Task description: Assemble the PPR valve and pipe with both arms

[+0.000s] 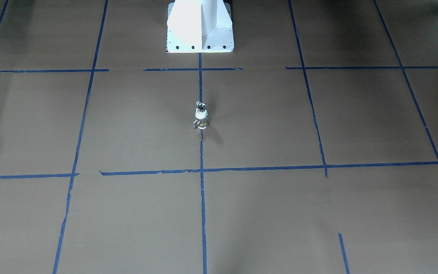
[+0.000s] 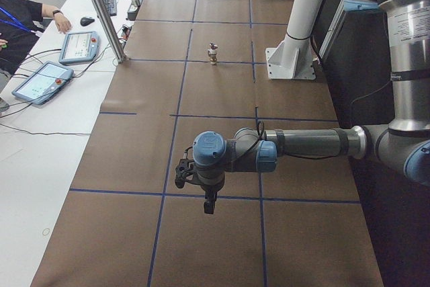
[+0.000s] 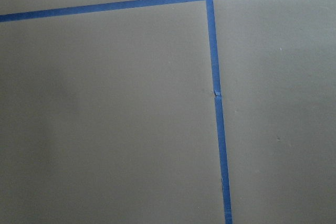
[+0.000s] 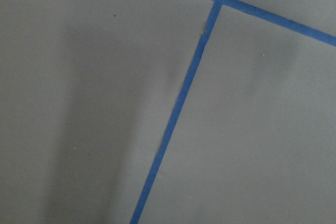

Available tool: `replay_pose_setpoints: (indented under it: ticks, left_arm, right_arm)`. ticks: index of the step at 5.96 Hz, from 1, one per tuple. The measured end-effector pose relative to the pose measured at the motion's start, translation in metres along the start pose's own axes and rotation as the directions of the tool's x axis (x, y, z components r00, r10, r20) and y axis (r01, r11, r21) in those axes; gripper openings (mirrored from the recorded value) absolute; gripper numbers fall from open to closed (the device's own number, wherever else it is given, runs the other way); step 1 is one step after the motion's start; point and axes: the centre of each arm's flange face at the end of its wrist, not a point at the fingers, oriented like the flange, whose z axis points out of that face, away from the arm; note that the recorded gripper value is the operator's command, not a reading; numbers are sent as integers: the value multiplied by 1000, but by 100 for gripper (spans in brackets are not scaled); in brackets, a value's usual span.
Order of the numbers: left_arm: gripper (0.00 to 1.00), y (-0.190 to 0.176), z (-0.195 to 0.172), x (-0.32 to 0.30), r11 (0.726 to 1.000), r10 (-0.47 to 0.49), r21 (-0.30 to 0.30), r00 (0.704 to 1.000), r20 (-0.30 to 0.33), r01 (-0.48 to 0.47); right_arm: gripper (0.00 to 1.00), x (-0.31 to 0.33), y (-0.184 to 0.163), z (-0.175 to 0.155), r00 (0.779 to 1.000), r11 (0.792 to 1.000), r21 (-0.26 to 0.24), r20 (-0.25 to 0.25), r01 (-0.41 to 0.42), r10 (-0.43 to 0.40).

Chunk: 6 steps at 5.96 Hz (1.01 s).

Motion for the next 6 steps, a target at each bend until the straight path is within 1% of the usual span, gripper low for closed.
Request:
replay_pose_setpoints:
  ticks: [3, 6]
  left_arm:
    - [100, -2, 0, 0, 1000, 1, 1, 1000, -1, -1]
    - [100, -4, -1, 1, 1000, 3, 3, 1000, 0, -3]
  right_arm:
    - [100, 0, 2, 3, 1000, 1000, 1, 16, -4, 4]
    - [100, 1, 4, 5, 1000, 1000, -2, 19, -7, 7]
